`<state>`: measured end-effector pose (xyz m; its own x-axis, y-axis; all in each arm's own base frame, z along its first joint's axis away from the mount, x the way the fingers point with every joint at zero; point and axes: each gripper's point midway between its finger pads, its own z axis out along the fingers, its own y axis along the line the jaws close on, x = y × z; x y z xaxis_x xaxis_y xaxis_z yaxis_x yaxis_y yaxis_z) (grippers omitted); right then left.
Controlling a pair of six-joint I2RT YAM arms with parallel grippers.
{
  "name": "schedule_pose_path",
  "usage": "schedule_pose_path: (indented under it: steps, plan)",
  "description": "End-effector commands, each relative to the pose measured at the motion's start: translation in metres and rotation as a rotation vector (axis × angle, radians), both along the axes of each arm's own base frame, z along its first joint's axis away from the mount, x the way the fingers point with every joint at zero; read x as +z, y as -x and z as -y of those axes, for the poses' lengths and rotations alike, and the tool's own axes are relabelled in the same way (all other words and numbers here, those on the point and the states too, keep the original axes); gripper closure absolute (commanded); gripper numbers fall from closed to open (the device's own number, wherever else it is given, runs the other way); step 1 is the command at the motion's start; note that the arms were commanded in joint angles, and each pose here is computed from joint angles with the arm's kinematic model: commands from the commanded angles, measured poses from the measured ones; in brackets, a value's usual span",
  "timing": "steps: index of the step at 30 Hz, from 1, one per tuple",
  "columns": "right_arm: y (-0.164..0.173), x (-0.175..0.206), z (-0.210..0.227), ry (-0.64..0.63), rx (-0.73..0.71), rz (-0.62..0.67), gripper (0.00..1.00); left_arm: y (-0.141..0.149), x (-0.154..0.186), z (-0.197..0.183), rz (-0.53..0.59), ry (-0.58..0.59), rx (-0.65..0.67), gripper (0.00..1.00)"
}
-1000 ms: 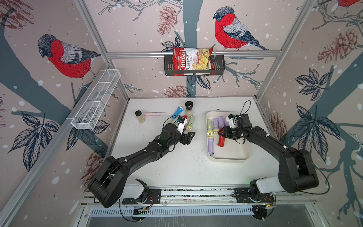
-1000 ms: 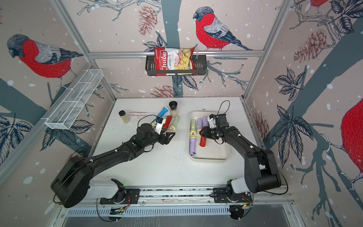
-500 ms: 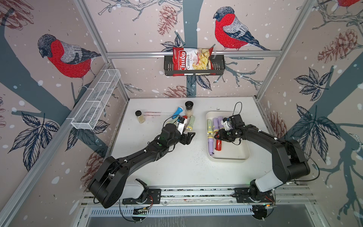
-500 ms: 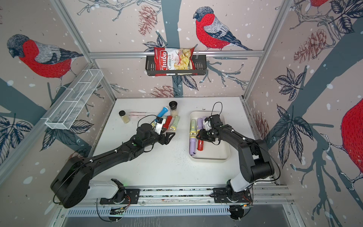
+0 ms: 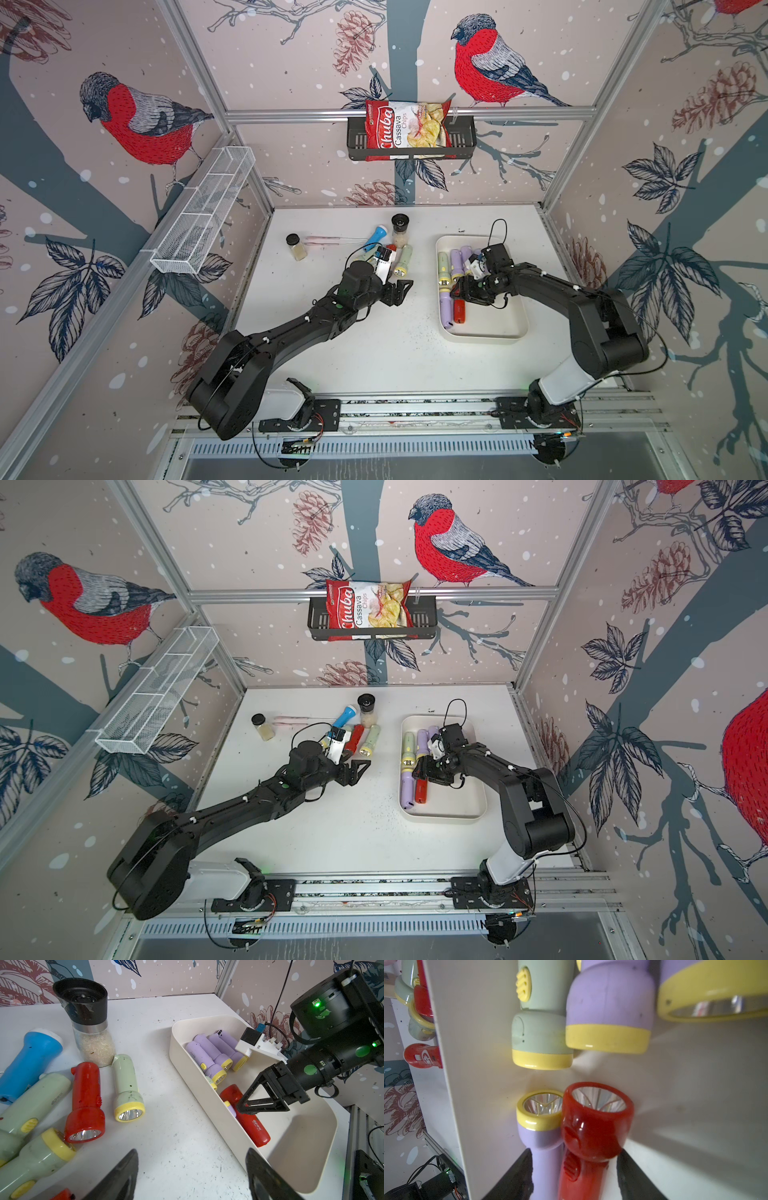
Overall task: Put the flashlights into the storage boxes
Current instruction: Place the flashlight at the storage box.
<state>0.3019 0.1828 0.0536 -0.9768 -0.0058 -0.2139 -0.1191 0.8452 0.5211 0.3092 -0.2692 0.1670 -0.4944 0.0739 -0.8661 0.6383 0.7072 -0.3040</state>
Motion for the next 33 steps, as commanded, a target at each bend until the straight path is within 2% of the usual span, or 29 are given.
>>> schedule_pose_path:
  steps: [1,11,19,33]
  plan:
    - [0.004,0.004,-0.001,-0.013,-0.022,-0.026,0.34,-0.001,0.004,-0.001,0.021,-0.011,0.004,0.20]
    - [0.025,0.004,-0.001,-0.020,-0.035,-0.047,0.32,0.003,0.004,-0.002,0.015,-0.006,-0.003,0.20]
    - [0.037,-0.002,-0.003,-0.005,-0.018,-0.065,0.35,0.007,0.005,-0.006,0.018,0.005,0.009,0.20]
    - [0.052,-0.014,0.000,0.079,0.030,-0.091,0.58,0.008,0.003,-0.009,0.012,-0.003,0.016,0.20]
